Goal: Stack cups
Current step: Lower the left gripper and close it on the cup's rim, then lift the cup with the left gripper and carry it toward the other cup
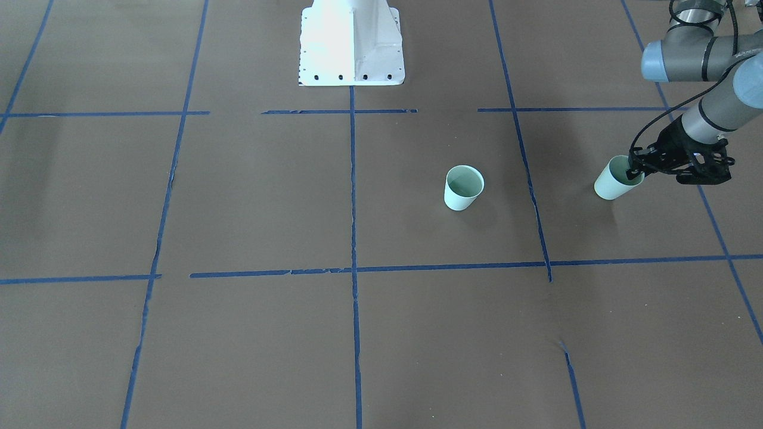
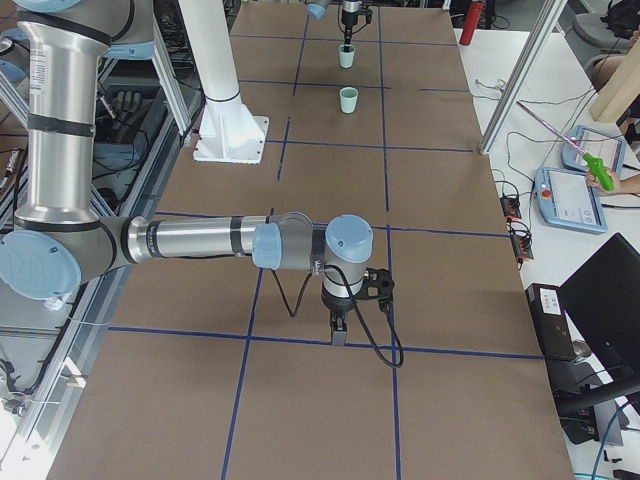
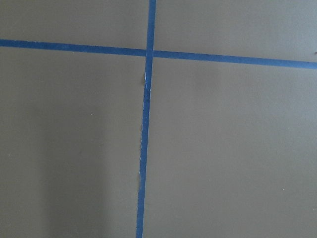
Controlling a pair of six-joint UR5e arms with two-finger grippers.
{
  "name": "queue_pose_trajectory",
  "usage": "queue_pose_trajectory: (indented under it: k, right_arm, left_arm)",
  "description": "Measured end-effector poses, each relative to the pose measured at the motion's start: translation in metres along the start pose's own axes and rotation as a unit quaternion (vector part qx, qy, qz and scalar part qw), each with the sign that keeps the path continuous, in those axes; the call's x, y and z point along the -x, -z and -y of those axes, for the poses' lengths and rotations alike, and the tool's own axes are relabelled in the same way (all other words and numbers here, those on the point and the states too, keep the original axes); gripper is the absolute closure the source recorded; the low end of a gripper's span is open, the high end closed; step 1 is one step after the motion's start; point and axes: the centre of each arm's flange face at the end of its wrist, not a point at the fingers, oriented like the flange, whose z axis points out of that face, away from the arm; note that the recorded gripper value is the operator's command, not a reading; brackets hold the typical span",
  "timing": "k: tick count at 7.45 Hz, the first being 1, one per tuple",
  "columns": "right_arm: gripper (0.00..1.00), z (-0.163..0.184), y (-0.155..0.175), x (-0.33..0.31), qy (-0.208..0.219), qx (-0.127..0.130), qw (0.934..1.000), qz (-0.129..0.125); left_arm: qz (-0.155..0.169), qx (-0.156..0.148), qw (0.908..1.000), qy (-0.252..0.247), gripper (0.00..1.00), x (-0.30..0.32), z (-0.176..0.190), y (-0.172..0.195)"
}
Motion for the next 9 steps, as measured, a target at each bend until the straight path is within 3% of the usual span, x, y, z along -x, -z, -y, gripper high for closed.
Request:
queue_pose_trajectory:
  k: [2,4,6,9]
  right_arm:
    - [0.0,0.0,0.0,0.0,0.0,0.0,1.0,0.0]
    - [0.0,0.0,0.0,0.0,0.0,0.0,1.0,0.0]
    - [0.0,0.0,0.0,0.0,0.0,0.0,1.0,0.0]
    - [0.0,0.0,0.0,0.0,0.0,0.0,1.0,0.0]
  left_arm:
    - [-0.014,-0.02,0.9997,-0.01,1.0,-0.021,-0.004,0.038]
    - [-0.004,-0.035,0.9992,0.021,1.0,-0.043,0.002,0.101]
    - [0.009,-0.028,0.9983,0.05,1.0,-0.099,0.022,0.156]
    - [-0.002,-0.007,0.9946,0.103,1.0,-0.191,0.039,0.172]
